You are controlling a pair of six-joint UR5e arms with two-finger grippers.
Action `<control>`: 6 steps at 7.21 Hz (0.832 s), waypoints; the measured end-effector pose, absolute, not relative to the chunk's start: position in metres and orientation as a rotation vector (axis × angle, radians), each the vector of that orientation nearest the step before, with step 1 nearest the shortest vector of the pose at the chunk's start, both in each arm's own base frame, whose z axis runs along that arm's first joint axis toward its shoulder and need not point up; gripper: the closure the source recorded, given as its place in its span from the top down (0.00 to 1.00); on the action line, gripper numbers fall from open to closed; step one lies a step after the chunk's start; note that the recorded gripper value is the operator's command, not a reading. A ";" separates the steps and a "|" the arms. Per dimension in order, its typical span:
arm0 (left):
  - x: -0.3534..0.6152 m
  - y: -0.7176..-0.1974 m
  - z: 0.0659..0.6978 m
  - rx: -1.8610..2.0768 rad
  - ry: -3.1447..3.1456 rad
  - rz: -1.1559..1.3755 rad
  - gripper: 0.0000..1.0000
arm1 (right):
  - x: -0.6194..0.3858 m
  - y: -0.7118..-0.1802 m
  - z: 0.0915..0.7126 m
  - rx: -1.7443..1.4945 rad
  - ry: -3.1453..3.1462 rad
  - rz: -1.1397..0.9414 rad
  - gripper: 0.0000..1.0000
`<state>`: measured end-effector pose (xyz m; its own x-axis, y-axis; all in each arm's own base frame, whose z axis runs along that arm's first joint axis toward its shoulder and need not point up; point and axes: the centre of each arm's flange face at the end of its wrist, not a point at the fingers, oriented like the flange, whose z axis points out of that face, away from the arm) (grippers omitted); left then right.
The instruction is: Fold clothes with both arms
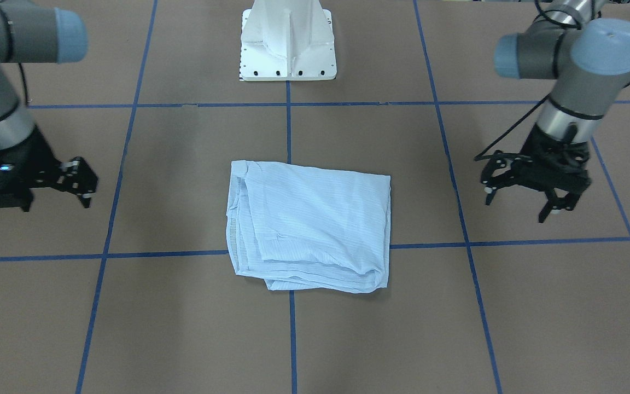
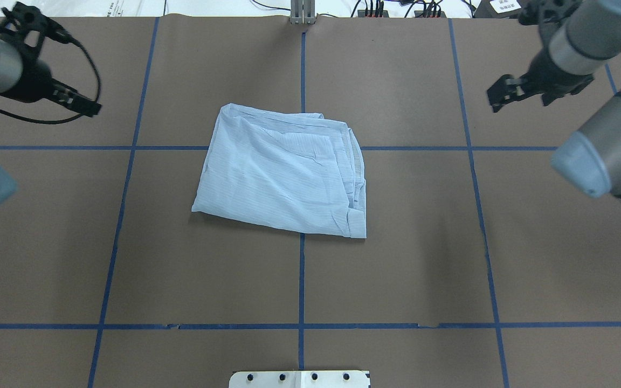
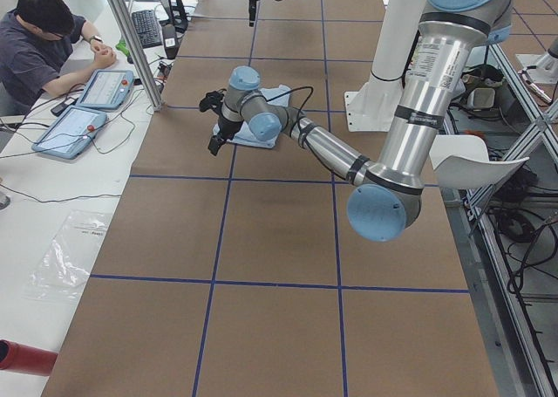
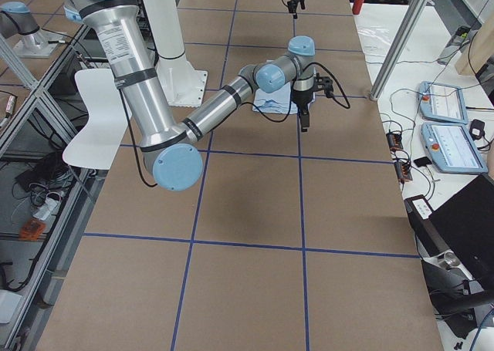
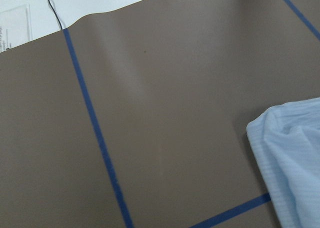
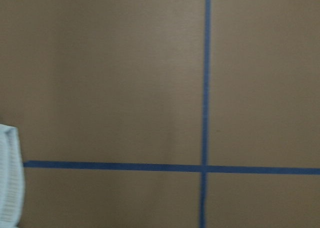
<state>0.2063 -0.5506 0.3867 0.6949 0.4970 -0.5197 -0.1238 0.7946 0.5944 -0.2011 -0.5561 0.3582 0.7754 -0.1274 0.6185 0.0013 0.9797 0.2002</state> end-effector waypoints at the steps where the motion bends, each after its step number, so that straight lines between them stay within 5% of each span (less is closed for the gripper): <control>1: 0.149 -0.543 0.424 0.539 0.722 0.409 1.00 | -0.140 -0.555 0.405 0.191 -0.665 -0.145 1.00; 6: 0.009 -0.508 0.562 0.347 0.698 0.202 1.00 | 0.013 -0.456 0.585 0.060 -0.638 -0.162 1.00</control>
